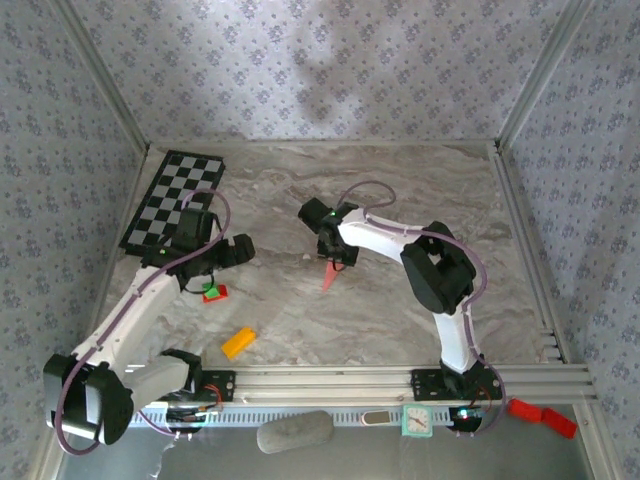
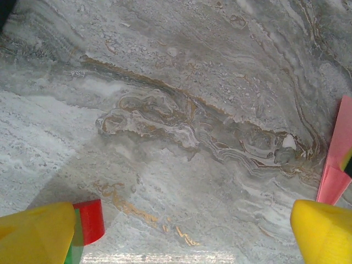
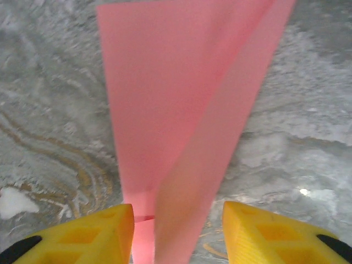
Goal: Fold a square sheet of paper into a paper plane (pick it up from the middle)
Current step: Turn over the paper plane at the center of the table.
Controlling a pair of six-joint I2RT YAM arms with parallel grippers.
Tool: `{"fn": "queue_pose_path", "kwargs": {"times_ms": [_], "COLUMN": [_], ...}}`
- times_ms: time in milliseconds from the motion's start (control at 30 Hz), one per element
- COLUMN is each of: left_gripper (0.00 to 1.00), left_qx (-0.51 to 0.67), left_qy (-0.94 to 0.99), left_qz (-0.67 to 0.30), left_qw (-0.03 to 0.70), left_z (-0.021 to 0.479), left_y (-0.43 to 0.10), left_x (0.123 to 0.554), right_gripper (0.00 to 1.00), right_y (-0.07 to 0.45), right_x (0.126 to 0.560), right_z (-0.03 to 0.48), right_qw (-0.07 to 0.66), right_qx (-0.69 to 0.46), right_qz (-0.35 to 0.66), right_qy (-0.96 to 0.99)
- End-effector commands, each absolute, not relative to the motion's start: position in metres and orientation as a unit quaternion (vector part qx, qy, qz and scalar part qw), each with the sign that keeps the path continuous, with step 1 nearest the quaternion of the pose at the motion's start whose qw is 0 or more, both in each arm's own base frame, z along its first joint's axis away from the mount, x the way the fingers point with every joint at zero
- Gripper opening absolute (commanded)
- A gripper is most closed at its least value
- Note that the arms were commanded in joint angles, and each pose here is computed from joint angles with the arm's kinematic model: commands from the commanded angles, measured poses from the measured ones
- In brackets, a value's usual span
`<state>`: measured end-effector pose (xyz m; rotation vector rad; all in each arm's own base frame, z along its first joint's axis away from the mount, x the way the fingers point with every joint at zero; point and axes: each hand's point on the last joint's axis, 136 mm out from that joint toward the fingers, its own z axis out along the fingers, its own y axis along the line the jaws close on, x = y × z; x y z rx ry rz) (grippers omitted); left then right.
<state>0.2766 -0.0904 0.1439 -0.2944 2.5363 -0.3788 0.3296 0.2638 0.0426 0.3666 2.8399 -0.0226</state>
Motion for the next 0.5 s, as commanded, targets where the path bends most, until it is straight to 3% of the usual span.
{"fn": "queue_pose_path", "kwargs": {"times_ms": [0,100,267,467], "left_gripper": [1.00,1.00,1.00,1.00], "left_qx": [-0.099,-0.101,-0.104,-0.114], "left_qy": [0.945,0.944,0.944,0.944], "left_qz": [-0.141,-0.141,-0.142,-0.150], "left_qw": [0.279,0.279,0.278,0.271], "left_z": [0.146,0.146,0.146,0.145], "left_y": [-0.089,-0.088,-0.088,-0.089], "left_x": [0.272,0.272,0.272,0.273], "right_gripper": [0.42,0.38,0.16,0.03], "right_y": [0.247,0.247,0.248,0.252], "right_x": [0.331,0.331,0.335,0.345], "right_z": [0.044,0.044,0.051,0.084], "right_qw": [0.146,0.144,0.154,0.198], "right_qx": [0.160,0.162,0.161,0.137], "right_qz": [-0.054,-0.055,-0.051,-0.026], "right_qy": [0.975,0.975,0.974,0.970]}}
